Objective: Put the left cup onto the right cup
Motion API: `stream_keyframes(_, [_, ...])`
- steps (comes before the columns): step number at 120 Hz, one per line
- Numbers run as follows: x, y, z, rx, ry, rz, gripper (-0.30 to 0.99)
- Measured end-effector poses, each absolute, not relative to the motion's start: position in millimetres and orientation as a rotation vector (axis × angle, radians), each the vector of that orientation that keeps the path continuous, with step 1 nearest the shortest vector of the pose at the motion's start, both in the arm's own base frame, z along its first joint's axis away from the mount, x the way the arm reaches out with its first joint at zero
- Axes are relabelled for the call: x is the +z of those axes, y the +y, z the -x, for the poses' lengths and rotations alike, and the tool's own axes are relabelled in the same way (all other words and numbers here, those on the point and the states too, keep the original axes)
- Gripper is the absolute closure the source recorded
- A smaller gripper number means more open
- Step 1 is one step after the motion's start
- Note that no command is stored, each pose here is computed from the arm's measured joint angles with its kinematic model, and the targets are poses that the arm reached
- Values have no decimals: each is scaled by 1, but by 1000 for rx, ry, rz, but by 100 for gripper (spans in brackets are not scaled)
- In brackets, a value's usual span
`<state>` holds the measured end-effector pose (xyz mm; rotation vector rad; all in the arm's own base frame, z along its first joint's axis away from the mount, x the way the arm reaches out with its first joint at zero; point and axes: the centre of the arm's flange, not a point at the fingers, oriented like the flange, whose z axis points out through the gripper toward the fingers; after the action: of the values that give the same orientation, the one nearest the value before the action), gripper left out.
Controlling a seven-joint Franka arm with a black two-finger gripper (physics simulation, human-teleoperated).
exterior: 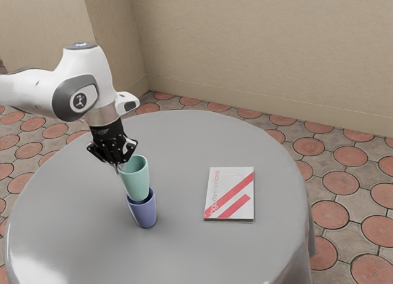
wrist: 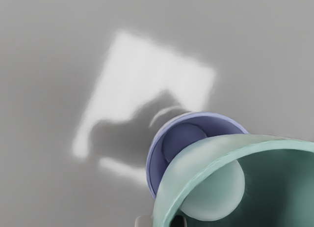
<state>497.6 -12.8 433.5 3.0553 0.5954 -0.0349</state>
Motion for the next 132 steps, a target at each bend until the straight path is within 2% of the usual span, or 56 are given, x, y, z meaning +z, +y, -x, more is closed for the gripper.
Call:
stream_keyframes(32, [420,-13,-499,-44,629,-3052,78])
stream_keyframes(56, [421,-15,-500,-29,634,-3045,35])
stream_keyframes(78, [433,-21,-501,5,610,-3054,15])
stream_keyframes(103, [479,-24,-520,118,586,-3044,6])
stream_keyframes(132, [544,-22,-571,170,412,-3140,2])
